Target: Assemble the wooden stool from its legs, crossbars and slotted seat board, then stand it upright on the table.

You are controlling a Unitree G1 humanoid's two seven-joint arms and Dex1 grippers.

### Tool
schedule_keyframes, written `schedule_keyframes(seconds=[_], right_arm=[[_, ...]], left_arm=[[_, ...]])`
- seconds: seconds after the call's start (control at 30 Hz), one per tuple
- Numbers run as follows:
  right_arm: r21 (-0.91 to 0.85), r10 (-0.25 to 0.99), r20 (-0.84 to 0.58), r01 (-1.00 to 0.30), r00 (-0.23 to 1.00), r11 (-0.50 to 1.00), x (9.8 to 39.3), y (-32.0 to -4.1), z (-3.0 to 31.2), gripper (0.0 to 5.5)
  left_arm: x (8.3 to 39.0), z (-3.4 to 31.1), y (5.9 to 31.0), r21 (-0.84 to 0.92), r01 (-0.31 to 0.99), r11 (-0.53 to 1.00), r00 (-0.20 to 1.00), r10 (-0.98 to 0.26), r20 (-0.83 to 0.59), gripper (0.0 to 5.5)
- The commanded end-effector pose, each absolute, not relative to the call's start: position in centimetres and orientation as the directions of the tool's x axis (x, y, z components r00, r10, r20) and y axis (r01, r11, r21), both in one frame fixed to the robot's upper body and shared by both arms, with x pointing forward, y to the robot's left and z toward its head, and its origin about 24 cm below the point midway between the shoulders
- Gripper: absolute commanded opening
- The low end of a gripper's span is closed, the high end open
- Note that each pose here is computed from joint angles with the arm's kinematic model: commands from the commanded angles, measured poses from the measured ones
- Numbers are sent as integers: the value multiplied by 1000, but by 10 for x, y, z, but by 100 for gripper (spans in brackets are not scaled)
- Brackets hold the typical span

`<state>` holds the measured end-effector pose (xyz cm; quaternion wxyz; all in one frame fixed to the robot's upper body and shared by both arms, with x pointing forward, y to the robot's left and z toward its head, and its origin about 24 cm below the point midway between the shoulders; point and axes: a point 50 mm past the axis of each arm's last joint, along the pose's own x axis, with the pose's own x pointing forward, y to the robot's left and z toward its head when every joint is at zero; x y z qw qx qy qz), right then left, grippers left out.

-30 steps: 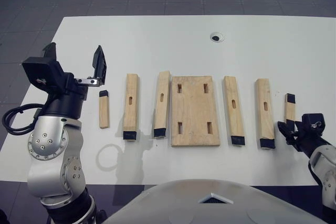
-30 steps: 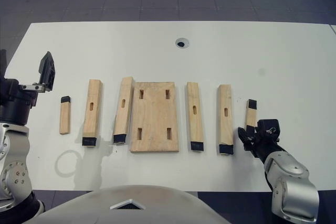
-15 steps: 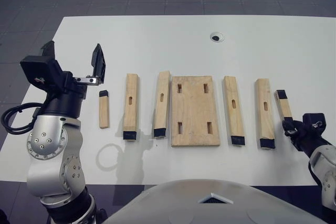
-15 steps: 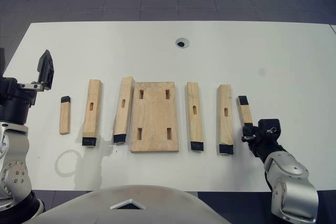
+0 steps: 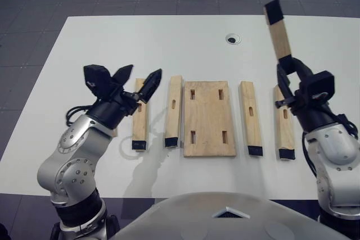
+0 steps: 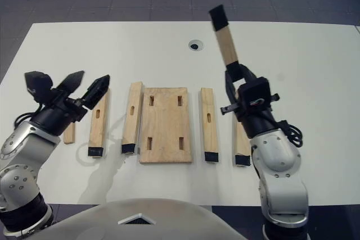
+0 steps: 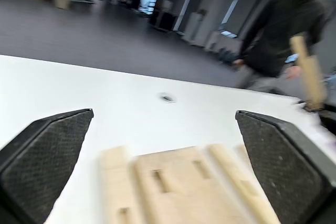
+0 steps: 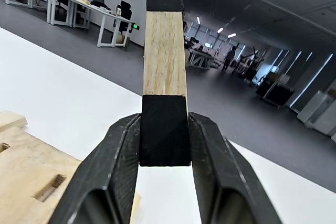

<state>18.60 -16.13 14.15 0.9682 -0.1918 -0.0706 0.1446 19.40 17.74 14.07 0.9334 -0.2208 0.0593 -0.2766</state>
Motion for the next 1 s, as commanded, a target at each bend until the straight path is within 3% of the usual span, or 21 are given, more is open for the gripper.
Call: schedule_keyframes(seconds=[0.03,0.27,0.5,1.0], right_arm=[[-349,382,96,-328,919,878,182,-146,131,131],[-325,452,152,-387,879,863,174,-128,136,131],[-273,534,173,-480,828,834,161,-110,144,131],[-194,600,118,-574,792,796,147,-84,130,131]], left_arm=[[192,154,158,-549,633,546,705,-700,117,504],[185,165,135,-634,686,357,585,-788,189,504],[188,160,122,-501,725,472,604,-786,132,504],[193,159,112,-542,715,441,607,-776,169,504]])
